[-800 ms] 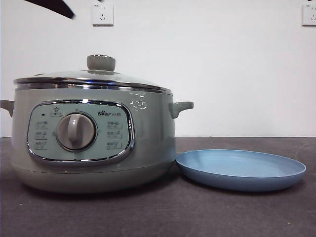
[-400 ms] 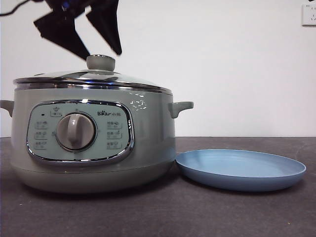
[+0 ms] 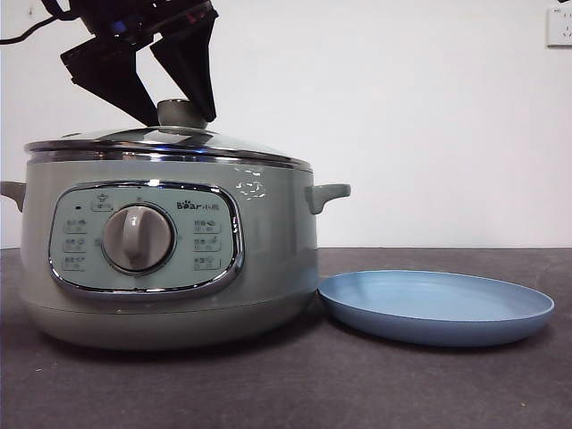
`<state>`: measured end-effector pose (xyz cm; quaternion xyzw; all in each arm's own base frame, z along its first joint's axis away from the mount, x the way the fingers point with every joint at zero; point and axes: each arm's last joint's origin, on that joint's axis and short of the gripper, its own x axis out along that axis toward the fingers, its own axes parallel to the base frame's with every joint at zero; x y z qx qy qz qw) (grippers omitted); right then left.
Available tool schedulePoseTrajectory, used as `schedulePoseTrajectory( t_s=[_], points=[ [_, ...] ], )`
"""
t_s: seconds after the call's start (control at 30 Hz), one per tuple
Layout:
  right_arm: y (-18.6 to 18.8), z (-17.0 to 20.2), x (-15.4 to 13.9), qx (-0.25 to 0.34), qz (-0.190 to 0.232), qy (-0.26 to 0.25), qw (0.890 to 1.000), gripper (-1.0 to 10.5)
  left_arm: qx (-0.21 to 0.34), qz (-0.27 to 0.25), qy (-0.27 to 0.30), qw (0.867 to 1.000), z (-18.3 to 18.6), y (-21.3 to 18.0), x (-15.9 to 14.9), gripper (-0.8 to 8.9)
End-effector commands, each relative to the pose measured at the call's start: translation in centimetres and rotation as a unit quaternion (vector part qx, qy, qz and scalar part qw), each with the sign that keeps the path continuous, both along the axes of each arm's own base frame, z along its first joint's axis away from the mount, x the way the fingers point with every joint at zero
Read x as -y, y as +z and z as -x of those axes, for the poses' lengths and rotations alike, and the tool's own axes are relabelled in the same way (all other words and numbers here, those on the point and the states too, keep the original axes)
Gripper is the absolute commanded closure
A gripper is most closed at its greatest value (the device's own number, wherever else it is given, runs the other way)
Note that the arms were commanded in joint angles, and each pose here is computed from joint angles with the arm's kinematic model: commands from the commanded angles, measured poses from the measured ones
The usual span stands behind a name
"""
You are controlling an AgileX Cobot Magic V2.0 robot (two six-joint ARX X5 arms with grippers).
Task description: Take the pumpkin out from the steamer,put the pumpkin in the blue plate,close the lid
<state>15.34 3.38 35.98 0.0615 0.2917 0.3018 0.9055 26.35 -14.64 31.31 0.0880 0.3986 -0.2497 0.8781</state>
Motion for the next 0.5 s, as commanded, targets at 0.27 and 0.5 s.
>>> schedulePoseTrajectory(
  t_s=[0.27, 0.5],
  points=[
    [0.0, 0.0, 0.0, 0.000, 0.000, 0.000, 1.000, 5.4, 0.007, -0.012, -0.016, 1.000, 0.0, -0.1, 0.2, 8.22],
    [0.0, 0.0, 0.0, 0.000, 0.000, 0.000, 1.000, 5.4, 0.034, 0.003, -0.016, 0.999, 0.3, 1.0, 0.0, 8.22]
  ],
)
